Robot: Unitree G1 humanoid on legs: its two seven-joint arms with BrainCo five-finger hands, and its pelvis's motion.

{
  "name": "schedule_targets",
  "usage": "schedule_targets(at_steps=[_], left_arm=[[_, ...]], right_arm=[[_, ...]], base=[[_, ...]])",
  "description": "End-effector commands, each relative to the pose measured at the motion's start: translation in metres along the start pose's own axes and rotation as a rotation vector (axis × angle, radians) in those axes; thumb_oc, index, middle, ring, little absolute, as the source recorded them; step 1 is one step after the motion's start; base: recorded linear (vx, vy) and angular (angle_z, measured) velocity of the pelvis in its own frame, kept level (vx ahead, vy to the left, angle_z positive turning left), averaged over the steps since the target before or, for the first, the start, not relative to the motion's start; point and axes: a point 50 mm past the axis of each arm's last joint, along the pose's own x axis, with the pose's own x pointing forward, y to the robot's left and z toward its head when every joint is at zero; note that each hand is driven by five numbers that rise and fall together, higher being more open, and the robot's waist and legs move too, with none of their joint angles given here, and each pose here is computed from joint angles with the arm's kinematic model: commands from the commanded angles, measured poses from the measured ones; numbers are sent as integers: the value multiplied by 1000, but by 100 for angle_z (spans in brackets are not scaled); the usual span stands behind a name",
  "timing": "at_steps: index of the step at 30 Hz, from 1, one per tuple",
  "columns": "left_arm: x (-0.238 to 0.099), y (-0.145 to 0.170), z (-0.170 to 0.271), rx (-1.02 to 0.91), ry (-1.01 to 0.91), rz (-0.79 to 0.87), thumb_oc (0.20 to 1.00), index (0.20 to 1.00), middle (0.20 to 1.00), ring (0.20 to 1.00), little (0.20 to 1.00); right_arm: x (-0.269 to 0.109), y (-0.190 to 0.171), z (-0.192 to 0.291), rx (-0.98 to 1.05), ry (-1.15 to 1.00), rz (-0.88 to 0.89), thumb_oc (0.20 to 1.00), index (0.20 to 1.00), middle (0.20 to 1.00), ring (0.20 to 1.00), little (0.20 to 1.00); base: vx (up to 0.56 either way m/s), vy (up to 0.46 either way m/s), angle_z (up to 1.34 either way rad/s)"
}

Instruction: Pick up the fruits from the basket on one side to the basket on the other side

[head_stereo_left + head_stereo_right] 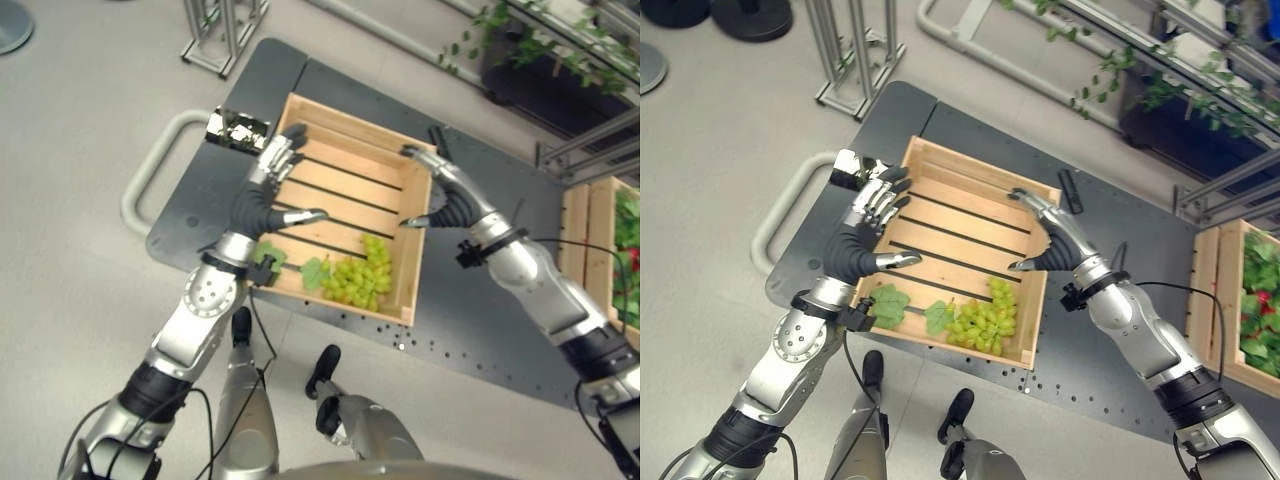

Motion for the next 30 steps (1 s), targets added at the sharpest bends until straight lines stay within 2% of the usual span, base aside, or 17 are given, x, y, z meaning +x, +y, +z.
schedule_targets(at_steps=[1, 6, 11, 19, 26, 30], left_arm=[[13, -14, 25, -55, -157, -72, 1000, 1000, 1000, 1000, 1000], [17, -19, 26, -54, -165, -81, 1000, 1000, 1000, 1000, 1000], [20, -19, 28, -39, -179, -73, 1000, 1000, 1000, 1000, 1000], [22, -17, 30, 7, -188, -75, 1000, 1000, 1000, 1000, 1000], [23, -14, 33, 62, -201, -71, 1000, 1000, 1000, 1000, 1000], [23, -12, 36, 96, -211, -70, 1000, 1000, 1000, 1000, 1000]], right_arm=[[25, -19, 24, -105, -144, 4, 1000, 1000, 1000, 1000, 1000], [31, -16, 24, -132, -142, 29, 1000, 1000, 1000, 1000, 1000], [26, -4, 0, -185, -44, 123, 1000, 1000, 1000, 1000, 1000], [-22, 21, -67, -300, 241, 343, 1000, 1000, 1000, 1000, 1000], [-55, 21, -80, -279, 317, 375, 1000, 1000, 1000, 1000, 1000], [-63, 13, -71, -265, 281, 381, 1000, 1000, 1000, 1000, 1000]], base=[[-14, -10, 12], [-16, -11, 16], [-18, 10, 6], [3, 6, 9], [1, 1, 1], [0, 0, 0]])
